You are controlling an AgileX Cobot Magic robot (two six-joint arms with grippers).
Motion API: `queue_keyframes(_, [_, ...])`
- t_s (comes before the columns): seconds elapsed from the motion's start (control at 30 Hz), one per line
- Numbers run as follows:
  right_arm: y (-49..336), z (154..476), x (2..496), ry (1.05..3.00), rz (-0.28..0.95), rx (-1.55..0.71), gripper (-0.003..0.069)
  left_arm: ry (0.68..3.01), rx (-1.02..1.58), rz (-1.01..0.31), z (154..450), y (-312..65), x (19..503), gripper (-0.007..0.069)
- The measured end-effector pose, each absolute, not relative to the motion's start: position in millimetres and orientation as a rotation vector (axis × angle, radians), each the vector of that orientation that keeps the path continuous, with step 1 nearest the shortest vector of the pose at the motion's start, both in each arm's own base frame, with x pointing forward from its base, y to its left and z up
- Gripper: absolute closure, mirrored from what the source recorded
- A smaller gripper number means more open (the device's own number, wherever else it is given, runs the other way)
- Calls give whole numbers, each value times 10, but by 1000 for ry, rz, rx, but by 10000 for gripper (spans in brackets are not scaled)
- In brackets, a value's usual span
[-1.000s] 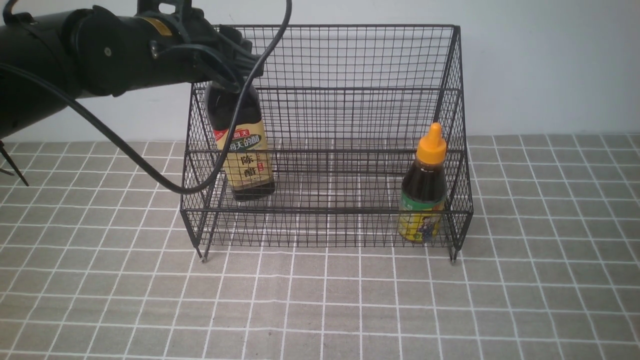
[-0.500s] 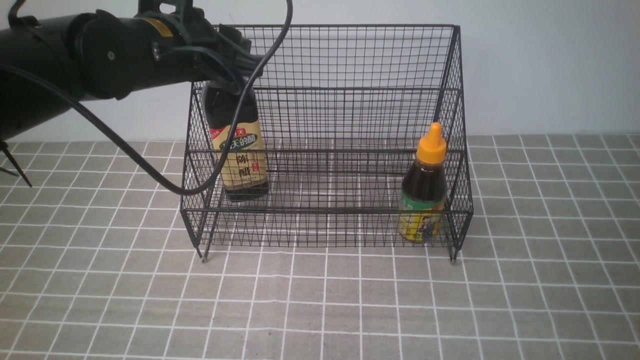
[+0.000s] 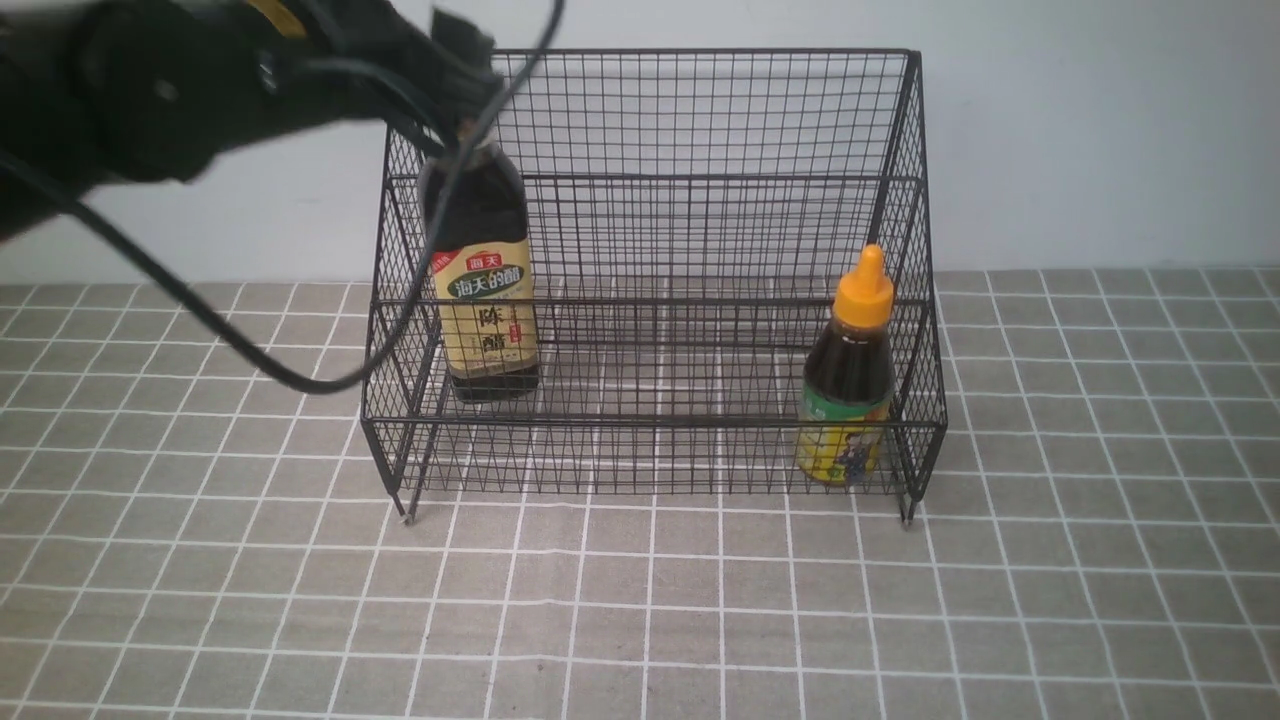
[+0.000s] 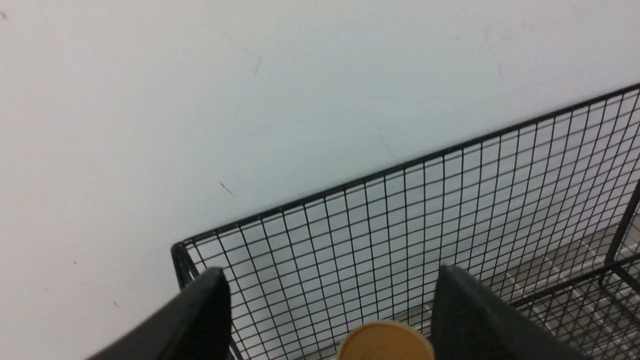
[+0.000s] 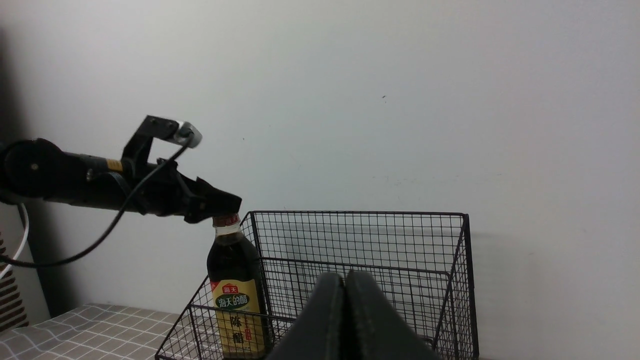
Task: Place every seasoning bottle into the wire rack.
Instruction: Use the left arm to put the condiment bottle back on the shelf
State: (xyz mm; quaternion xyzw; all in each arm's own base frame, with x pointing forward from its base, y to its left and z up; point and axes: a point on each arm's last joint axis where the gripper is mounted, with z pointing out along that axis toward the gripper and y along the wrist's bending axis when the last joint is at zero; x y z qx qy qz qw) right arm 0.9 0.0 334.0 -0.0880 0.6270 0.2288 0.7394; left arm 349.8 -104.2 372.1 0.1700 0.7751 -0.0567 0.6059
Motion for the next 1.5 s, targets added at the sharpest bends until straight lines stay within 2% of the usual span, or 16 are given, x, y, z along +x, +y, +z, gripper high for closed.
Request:
queue_keyframes(0.13, [0, 3340, 9, 1376, 502, -193, 671, 1821, 415, -140, 3835, -1012, 3344, 195])
queue_keyframes(0.27, [0, 3340, 9, 1376, 503, -193, 671, 1910, 450, -162, 3896, -981, 3152, 342])
queue_keyframes(0.3, [0, 3340, 9, 1376, 503, -193, 671, 1954, 453, -177, 3898, -971, 3090, 428])
queue_keyframes(0.33, [0, 3339, 9, 1377, 503, -193, 671, 1978, 448, -187, 3894, -966, 3063, 451])
queue_keyframes(0.4, [1, 3339, 8, 1377, 507, -192, 671, 2072, 438, -213, 3849, -955, 2992, 567])
queue_keyframes(0.5, [2, 3339, 8, 1377, 510, -191, 671, 2205, 424, -230, 3724, -951, 2964, 618])
queue_keyframes(0.6, [2, 3339, 8, 1378, 511, -190, 671, 2282, 434, -225, 3578, -971, 3030, 631])
queue_keyframes(0.67, [4, 3339, 7, 1378, 515, -189, 671, 2337, 441, -221, 3381, -1010, 3166, 632])
queue_keyframes(0.87, [7, 3339, 6, 1379, 525, -187, 671, 2358, 437, -211, 3082, -1075, 3413, 632])
queue_keyframes(1.3, [8, 3339, 5, 1380, 530, -185, 671, 2317, 417, -197, 2868, -1120, 3627, 632])
queue_keyframes(1.5, [8, 3339, 5, 1380, 530, -185, 671, 2332, 460, -142, 2751, -1113, 3686, 632])
